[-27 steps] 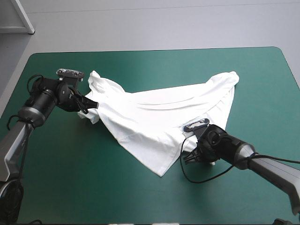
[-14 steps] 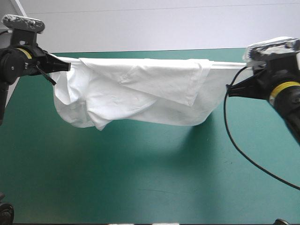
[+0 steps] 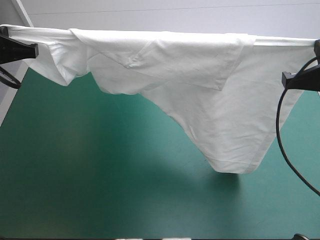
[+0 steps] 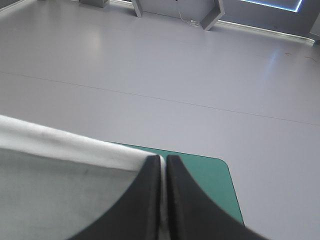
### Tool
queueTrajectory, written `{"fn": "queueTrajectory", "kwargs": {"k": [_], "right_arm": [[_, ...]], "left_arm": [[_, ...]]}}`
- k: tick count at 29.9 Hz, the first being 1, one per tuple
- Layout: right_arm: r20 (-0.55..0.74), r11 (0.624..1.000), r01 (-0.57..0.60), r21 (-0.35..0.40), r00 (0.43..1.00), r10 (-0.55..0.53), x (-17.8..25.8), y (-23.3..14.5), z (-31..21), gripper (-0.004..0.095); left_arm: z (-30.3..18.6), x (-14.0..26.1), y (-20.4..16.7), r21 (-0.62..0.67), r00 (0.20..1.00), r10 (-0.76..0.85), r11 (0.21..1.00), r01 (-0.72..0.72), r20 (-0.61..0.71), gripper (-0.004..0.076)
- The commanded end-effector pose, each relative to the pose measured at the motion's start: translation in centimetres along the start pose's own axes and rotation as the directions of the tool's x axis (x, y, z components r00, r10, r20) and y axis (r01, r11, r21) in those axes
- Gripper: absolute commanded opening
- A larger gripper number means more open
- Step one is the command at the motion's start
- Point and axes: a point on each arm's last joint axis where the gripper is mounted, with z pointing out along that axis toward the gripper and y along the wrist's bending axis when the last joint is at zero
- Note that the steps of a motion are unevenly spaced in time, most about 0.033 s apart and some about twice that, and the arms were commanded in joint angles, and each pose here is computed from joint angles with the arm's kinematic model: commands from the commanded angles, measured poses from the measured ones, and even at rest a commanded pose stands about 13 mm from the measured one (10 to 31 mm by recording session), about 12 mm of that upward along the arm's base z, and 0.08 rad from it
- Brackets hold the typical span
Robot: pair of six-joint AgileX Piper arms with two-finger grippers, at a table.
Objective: Fold the cloth
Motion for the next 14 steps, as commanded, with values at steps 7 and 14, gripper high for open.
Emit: {"fn": "queueTrajectory", "kwargs": {"k": [7,14], "right_arm": [[0.005,0.976,0.020,0.218,1.000,-0.021,-0.1,-3.6,-2.2,-0.0014],[-0.101,0.976,0.136,0.171,0.988,-0.120,-0.1,0.7,3.2,-0.0014]], "left_arm": [[-1.4,0.4,0.7,-0.006,0.998,0.058,0.998,-0.058,-0.010,-0.0010],[5.7,2.1,-2.4,0.103,0.983,0.092,0.992,-0.076,-0.159,-0.0010]]}}
